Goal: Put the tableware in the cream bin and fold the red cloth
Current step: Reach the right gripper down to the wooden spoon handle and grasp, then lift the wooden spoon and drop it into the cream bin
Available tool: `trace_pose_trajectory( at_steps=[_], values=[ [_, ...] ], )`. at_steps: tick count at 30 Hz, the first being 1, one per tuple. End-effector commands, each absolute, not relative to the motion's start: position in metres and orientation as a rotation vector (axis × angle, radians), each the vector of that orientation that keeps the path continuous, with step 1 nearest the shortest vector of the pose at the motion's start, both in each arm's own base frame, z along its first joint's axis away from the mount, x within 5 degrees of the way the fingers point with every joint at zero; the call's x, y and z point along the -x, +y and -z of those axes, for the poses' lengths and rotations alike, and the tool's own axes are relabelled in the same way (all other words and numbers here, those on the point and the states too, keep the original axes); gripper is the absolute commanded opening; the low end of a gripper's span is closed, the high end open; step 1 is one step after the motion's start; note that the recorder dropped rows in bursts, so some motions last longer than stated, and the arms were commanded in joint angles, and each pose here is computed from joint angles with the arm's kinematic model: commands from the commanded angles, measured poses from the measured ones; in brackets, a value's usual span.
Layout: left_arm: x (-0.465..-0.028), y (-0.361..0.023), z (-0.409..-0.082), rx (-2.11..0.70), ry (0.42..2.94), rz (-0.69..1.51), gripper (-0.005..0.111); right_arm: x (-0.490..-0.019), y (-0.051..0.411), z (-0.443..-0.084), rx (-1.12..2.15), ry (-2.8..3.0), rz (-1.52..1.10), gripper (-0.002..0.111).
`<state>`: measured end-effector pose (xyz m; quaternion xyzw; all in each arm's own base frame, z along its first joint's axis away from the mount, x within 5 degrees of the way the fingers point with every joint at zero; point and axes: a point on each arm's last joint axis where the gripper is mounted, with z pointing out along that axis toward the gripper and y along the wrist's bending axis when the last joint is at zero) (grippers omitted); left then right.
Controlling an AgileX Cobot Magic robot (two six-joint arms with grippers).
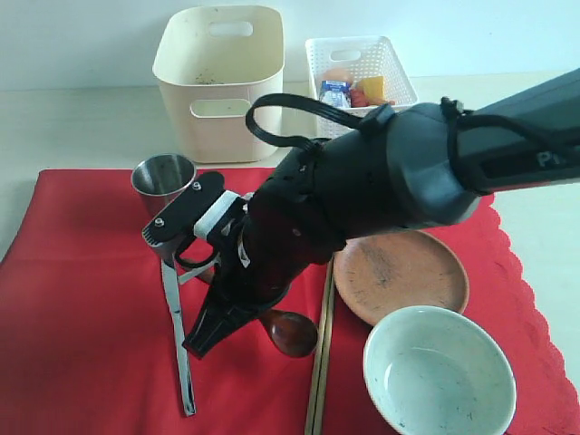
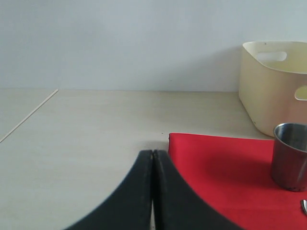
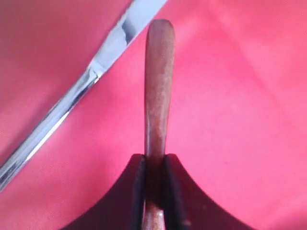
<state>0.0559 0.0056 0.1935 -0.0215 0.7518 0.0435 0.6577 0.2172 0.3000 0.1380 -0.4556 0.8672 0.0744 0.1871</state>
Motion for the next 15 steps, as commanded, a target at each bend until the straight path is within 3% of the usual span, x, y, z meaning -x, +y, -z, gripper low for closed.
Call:
trace_pose_trajectory(
  at_steps=[1, 15],
  values=[
    [-0.056, 0.005, -0.194, 0.055, 1.694, -0.093, 0.0, -0.22, 0.298, -0.159, 1.288, 2.359, -0.2, 0.0],
    [-0.056, 0.005, -0.194, 0.055, 1.694, -0.093, 0.0, -0.239, 0.284, -0.195, 1.151, 2.195, -0.046, 0.0]
  ],
)
